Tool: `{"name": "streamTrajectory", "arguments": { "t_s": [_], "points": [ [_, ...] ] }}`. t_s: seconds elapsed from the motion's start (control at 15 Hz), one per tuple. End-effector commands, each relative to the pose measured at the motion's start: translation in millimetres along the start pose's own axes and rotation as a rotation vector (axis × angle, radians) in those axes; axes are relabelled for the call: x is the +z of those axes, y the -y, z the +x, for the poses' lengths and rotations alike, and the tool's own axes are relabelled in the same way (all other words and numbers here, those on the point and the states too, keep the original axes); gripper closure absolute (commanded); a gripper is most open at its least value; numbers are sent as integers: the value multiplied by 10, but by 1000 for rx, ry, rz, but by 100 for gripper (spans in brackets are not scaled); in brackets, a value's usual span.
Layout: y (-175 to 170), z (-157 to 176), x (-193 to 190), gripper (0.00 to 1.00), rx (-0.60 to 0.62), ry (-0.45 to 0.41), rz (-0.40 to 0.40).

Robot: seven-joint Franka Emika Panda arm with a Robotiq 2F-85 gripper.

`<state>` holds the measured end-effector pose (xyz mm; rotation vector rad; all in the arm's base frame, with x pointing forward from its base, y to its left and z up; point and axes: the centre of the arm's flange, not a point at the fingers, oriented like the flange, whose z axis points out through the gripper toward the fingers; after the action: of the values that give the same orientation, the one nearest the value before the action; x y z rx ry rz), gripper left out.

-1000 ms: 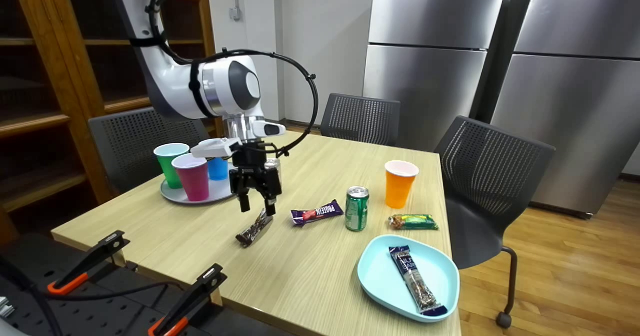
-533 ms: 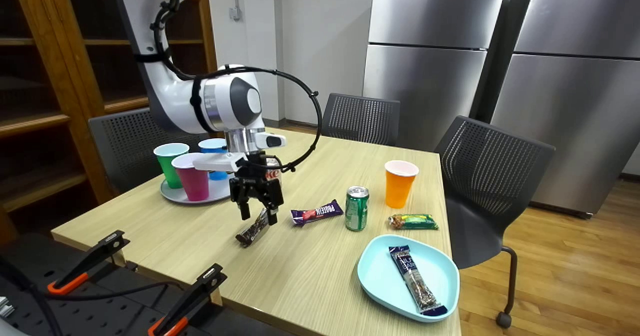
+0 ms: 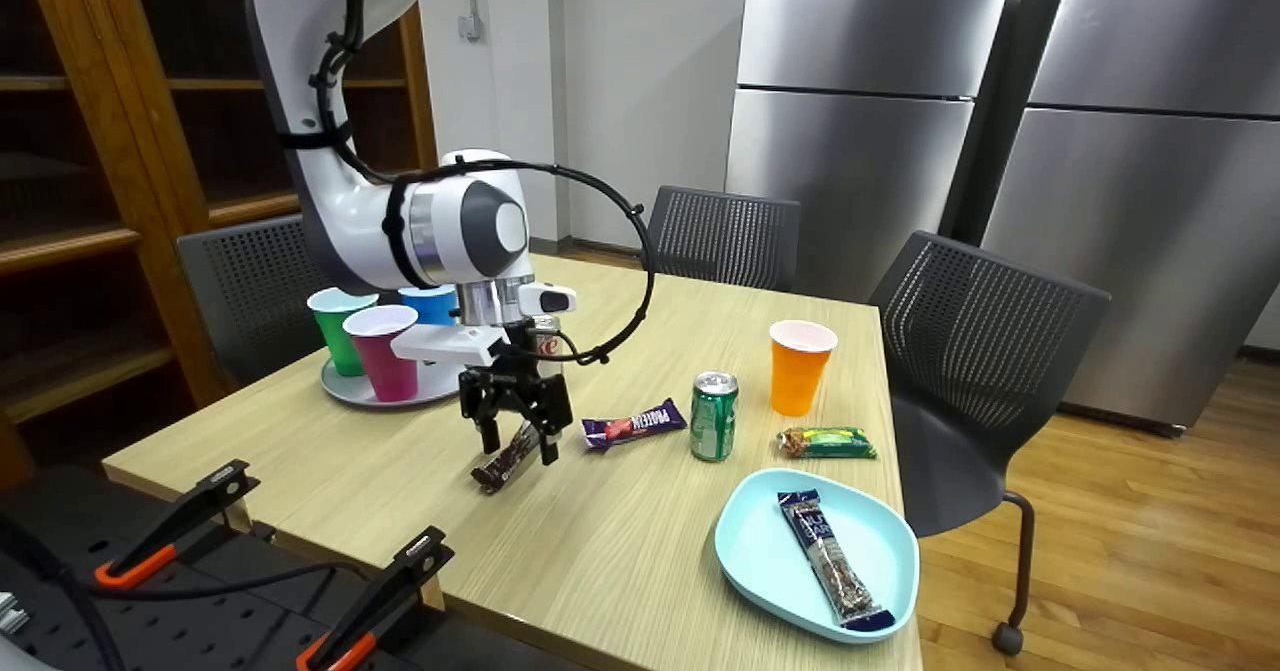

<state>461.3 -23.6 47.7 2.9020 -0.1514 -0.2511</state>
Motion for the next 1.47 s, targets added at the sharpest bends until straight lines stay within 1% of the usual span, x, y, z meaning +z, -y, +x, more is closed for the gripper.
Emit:
{"name": "streamTrajectory", "arguments": {
  "t_s": [0.0,0.07,0.27,0.53,0.67,0.73,0.87,1.07,1.33,1.4],
  "points": [
    [-15,45,26,26,-34,-17,9],
    [-11,48,32,32,-35,-18,8],
    [-4,55,40,58,-43,-22,8],
    [21,91,70,88,-47,-25,3],
    [34,69,58,100,-59,-26,2],
    [22,21,4,100,-65,-30,3],
    [-27,-50,-116,97,-73,-33,4],
    [-125,-130,-271,96,-92,-48,-10],
    [-443,-223,-533,96,-91,-80,-36],
    [-576,-246,-596,96,-119,-77,-26]
  ]
}}
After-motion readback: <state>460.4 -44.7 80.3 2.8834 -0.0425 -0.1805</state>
